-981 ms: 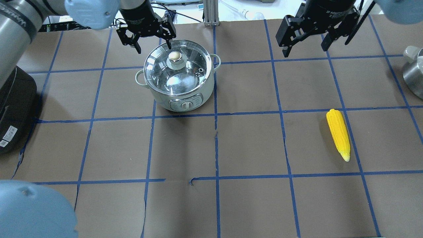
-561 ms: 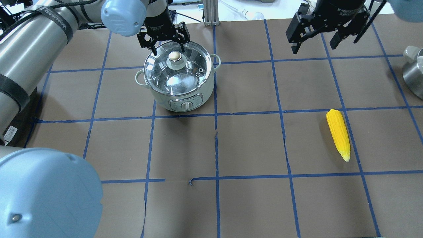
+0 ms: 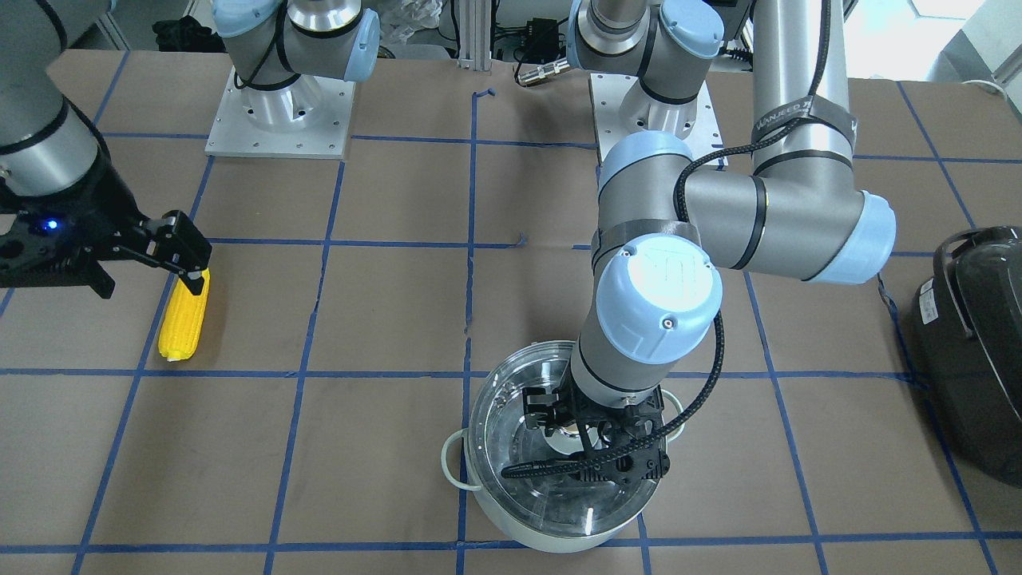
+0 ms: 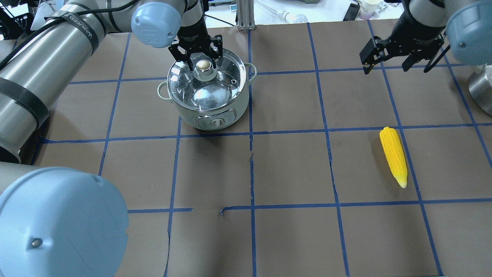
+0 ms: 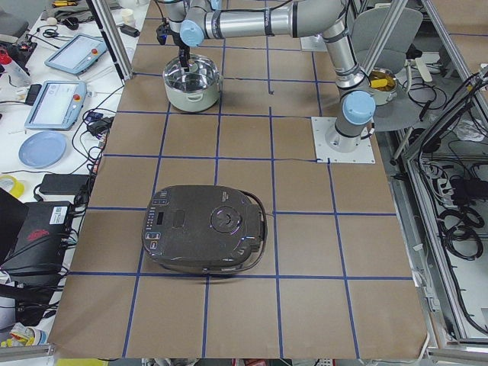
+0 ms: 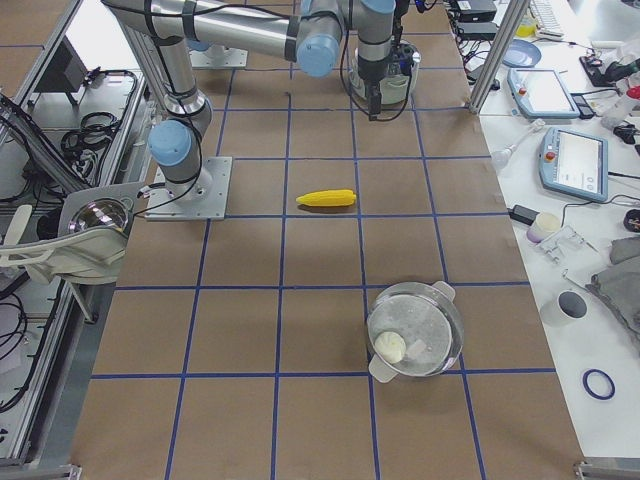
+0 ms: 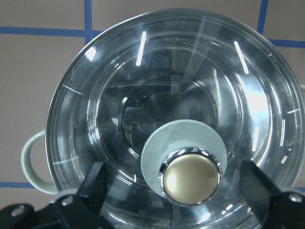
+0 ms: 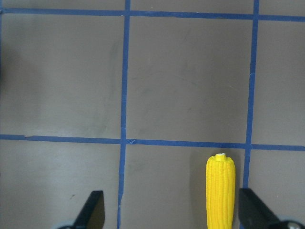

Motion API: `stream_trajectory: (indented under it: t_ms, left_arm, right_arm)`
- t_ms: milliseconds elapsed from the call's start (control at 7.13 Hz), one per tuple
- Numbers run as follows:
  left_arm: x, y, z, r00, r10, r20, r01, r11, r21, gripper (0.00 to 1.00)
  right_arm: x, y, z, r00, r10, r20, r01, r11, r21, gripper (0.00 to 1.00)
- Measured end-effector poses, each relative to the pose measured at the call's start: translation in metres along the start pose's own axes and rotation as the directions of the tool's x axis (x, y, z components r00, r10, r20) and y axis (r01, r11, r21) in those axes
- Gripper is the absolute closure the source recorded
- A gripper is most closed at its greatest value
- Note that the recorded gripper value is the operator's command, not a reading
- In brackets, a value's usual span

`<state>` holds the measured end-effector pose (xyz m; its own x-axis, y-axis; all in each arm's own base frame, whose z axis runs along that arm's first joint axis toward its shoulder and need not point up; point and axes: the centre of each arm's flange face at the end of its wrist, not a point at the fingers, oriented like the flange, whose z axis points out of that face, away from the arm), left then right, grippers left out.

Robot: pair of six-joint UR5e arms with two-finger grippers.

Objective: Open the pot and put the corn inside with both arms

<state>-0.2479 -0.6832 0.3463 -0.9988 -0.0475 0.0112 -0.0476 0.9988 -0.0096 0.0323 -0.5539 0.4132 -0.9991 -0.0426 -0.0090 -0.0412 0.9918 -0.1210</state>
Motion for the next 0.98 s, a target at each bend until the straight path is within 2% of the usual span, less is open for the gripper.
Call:
stream_trajectory:
  t_ms: [140,421,701,981]
  left_arm:
    - [0.003,0.002,0.0,1.0,-0.002,0.006,0.002,1.0,0.0,1.0]
    - [0.007,0.003,-0.01,1.0,-0.01,0.004,0.01,1.0,0.018,1.0]
    - [-0.004,-0.002,-0.048,1.0,-0.003,-0.005,0.004,0.998,0.067,1.0]
    - [-0.068,-0.017,-0.067,1.0,0.005,0.003,-0.005,0.998,0.055,1.0]
  right_arm:
    - [0.02,0.012,0.048,1.0,0.009,-0.003,-0.009,1.0,0.018,0.0]
    - [0.046,0.041,0.132,1.0,0.017,0.014,-0.017,0.999,0.028,0.0]
    - [0.057,0.052,0.171,1.0,-0.014,0.011,0.014,1.0,-0.002,0.0]
    - [0.068,0.062,0.187,1.0,-0.016,-0.014,0.015,0.998,-0.054,0.0]
